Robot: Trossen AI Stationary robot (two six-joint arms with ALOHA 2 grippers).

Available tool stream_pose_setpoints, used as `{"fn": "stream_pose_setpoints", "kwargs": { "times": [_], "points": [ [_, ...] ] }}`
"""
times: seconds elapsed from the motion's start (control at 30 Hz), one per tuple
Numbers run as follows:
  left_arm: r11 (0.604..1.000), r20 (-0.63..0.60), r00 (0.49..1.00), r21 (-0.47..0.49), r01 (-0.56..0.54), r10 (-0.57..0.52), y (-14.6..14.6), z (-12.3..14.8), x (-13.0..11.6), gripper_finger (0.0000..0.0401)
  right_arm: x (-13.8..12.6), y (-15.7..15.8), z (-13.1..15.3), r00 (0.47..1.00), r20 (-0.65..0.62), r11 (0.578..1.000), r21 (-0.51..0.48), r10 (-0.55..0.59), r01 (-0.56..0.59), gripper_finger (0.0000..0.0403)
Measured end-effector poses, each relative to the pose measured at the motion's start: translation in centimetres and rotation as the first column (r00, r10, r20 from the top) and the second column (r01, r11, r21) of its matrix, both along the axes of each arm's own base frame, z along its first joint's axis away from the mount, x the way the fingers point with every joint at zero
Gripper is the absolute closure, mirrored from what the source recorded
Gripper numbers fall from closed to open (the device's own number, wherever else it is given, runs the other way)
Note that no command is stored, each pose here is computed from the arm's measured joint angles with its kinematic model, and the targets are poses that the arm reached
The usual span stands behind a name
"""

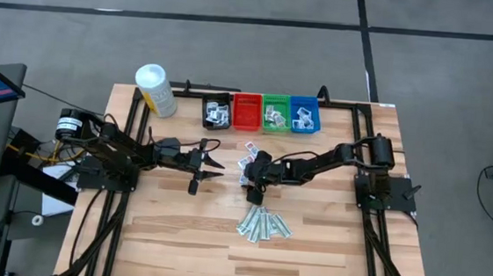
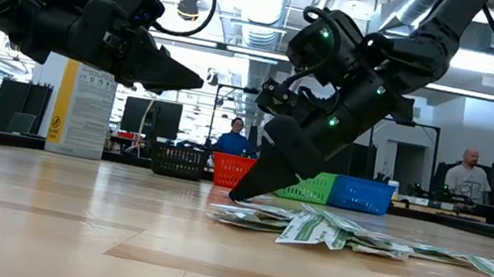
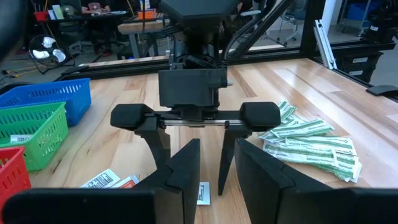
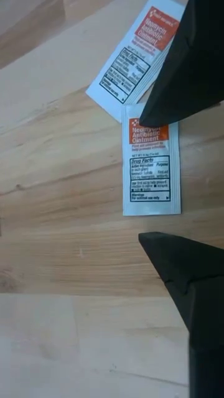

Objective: Pick & Place First Aid Supplies
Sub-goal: Put the orange ointment pack into the green bin

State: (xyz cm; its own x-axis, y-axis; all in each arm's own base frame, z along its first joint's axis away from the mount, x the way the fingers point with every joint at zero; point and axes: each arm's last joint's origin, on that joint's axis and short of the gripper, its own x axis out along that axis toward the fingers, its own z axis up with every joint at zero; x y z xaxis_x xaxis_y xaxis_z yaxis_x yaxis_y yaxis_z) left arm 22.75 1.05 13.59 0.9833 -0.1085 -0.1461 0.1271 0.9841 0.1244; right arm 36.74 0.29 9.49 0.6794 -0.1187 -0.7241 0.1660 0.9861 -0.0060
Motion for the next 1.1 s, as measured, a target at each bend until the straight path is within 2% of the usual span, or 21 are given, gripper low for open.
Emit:
{"fn": "stream_pose_setpoints", "kwargs": {
  "times": [0.8, 0.9, 1.1],
  "points": [
    [1.0, 0.0, 1.0, 0.0, 0.0, 0.0, 0.0, 0.01, 0.0, 0.0299, -0.16, 0.0, -0.23, 1.0, -0.022, 1.0, 0.002, 0.0, 0.0, 0.0118],
    [1.0, 0.0, 1.0, 0.0, 0.0, 0.0, 0.01, 0.01, 0.0, 0.0299, -0.17, -0.03, -0.23, 1.0, -0.022, 1.0, 0.001, -0.001, 0.001, 0.0129],
    [1.0, 0.0, 1.0, 0.0, 0.0, 0.0, 0.01, 0.01, 0.0, 0.0299, -0.16, -0.01, -0.23, 1.0, -0.019, 1.0, 0.001, -0.001, 0.001, 0.0178]
  ]
}}
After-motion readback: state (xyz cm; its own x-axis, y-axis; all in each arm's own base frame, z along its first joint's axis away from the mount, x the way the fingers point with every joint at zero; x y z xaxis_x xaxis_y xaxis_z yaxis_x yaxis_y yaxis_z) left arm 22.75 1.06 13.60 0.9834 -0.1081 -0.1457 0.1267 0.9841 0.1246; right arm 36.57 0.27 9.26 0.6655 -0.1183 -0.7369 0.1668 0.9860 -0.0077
